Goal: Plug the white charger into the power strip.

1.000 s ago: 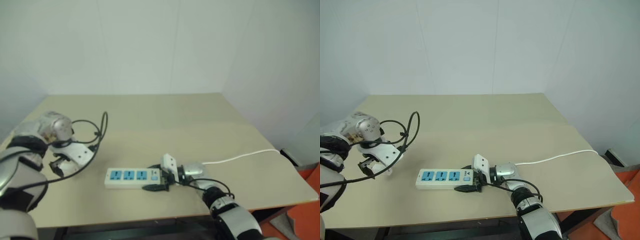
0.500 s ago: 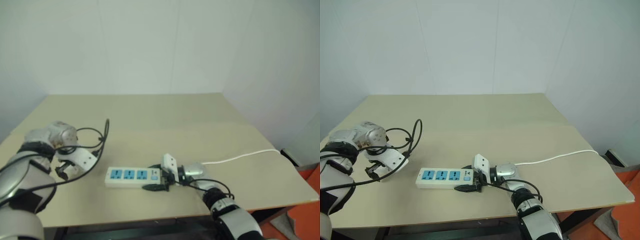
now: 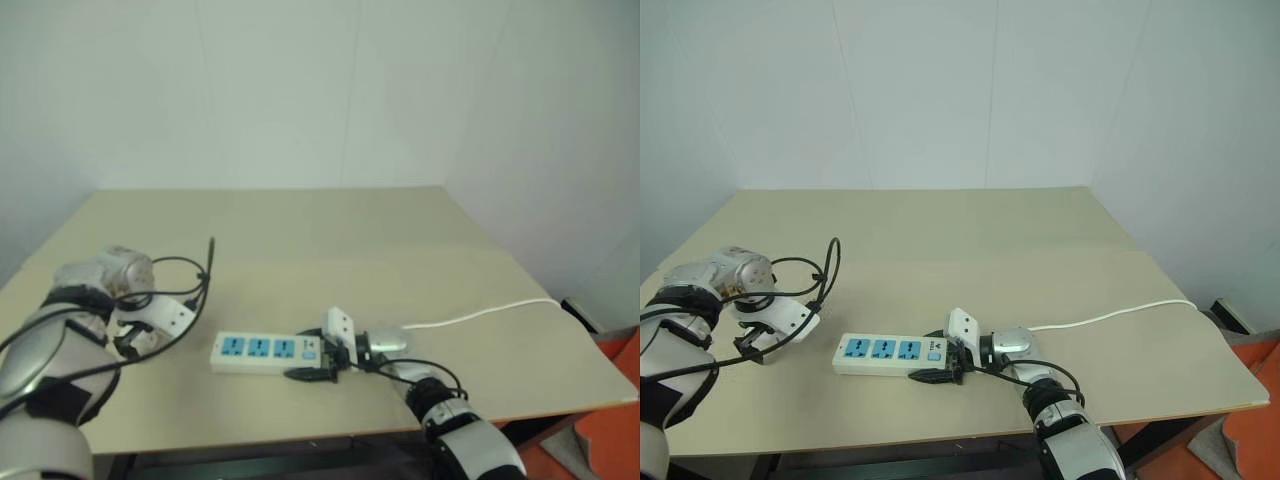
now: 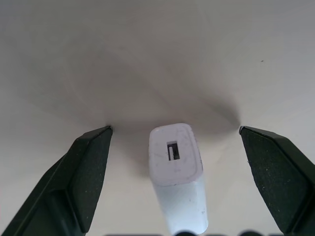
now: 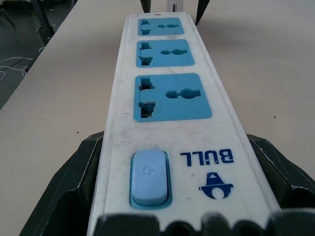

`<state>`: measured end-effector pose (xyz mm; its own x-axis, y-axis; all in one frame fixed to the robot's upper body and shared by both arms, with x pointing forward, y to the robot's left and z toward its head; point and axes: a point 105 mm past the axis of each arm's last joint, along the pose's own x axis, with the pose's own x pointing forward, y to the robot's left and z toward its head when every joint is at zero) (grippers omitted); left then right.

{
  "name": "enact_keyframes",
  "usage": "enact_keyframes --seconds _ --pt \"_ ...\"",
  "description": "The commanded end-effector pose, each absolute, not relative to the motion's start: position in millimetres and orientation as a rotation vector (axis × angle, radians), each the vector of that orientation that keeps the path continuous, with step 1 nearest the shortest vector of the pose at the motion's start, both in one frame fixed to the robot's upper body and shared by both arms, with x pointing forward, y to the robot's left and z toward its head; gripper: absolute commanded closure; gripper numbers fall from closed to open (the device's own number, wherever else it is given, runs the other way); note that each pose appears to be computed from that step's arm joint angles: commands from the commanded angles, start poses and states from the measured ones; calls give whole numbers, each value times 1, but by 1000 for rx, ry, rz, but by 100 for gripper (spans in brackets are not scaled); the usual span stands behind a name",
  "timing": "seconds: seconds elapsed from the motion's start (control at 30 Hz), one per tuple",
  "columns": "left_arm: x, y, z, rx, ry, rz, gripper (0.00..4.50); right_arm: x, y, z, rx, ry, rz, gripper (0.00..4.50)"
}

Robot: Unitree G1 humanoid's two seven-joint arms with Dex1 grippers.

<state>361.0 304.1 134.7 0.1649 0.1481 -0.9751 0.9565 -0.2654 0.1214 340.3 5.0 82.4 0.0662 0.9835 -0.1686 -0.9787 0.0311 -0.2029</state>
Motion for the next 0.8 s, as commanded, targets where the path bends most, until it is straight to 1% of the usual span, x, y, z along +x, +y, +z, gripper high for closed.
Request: enact_keyframes --seconds 0.03,0.27,0.37,0.5,0.67,0.8 --pt "362 309 137 1580 1101 -1157 0 333 10 72 -270 15 1533 107" --pt "362 311 141 1567 1108 -1136 0 332 10 71 -272 19 1535 107" --pt "360 309 136 1546 1110 -1166 58 332 10 71 -271 19 1534 107" --pt "357 306 134 1531 1115 -1202 187 332 9 71 -269 20 1530 107" --pt "358 308 136 1530 1114 -1188 348 333 8 70 -270 25 1524 107" --pt "358 307 139 1522 1106 -1186 349 334 8 71 -268 23 1518 107"
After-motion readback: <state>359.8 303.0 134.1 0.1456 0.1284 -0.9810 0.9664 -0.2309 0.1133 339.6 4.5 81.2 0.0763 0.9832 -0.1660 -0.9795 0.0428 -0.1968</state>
